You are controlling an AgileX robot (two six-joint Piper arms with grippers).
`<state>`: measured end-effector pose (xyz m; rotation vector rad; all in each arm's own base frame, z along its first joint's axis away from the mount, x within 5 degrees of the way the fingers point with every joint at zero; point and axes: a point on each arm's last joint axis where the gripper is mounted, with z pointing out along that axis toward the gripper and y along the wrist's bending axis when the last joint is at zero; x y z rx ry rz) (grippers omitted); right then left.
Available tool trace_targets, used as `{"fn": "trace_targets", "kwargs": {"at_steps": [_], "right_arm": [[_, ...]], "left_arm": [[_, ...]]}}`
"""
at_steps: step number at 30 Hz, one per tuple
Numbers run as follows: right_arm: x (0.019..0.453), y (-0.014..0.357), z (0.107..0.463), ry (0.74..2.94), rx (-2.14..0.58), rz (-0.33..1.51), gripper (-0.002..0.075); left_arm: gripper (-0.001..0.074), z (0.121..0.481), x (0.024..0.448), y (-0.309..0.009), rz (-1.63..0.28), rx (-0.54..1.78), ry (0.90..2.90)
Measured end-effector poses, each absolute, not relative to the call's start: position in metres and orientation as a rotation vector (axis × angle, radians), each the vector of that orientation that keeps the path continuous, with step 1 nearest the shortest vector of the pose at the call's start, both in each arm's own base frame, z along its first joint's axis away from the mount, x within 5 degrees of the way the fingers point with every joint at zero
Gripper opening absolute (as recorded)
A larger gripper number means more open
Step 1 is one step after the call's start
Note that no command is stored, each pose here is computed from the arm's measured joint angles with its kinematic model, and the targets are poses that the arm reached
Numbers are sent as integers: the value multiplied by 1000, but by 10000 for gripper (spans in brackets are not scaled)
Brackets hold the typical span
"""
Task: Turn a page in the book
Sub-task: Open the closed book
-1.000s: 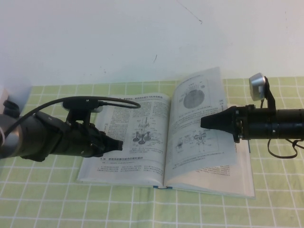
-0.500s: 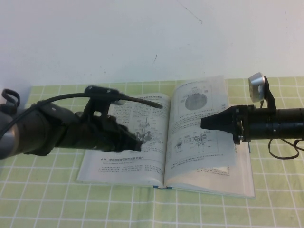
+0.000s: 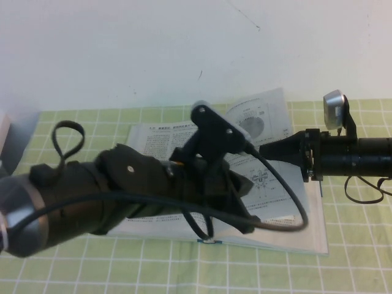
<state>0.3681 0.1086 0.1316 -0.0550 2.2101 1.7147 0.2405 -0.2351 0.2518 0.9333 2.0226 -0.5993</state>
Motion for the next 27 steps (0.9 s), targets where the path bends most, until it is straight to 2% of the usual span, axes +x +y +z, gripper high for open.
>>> {"fn": "trace_targets", "kwargs": {"at_steps": [8,19,27], "right_arm": [[368,109,132,2207,-65,1710,357],[368,109,132,2206,-66,1709,356],[368,109,132,2209,-59,1713,356]], "left_arm": [[-3,242,223,-245,-606,995,2029],[-3,221,202,-242,-756,1001,2205],[-3,224,188,-265,-575,1061,2030]]}}
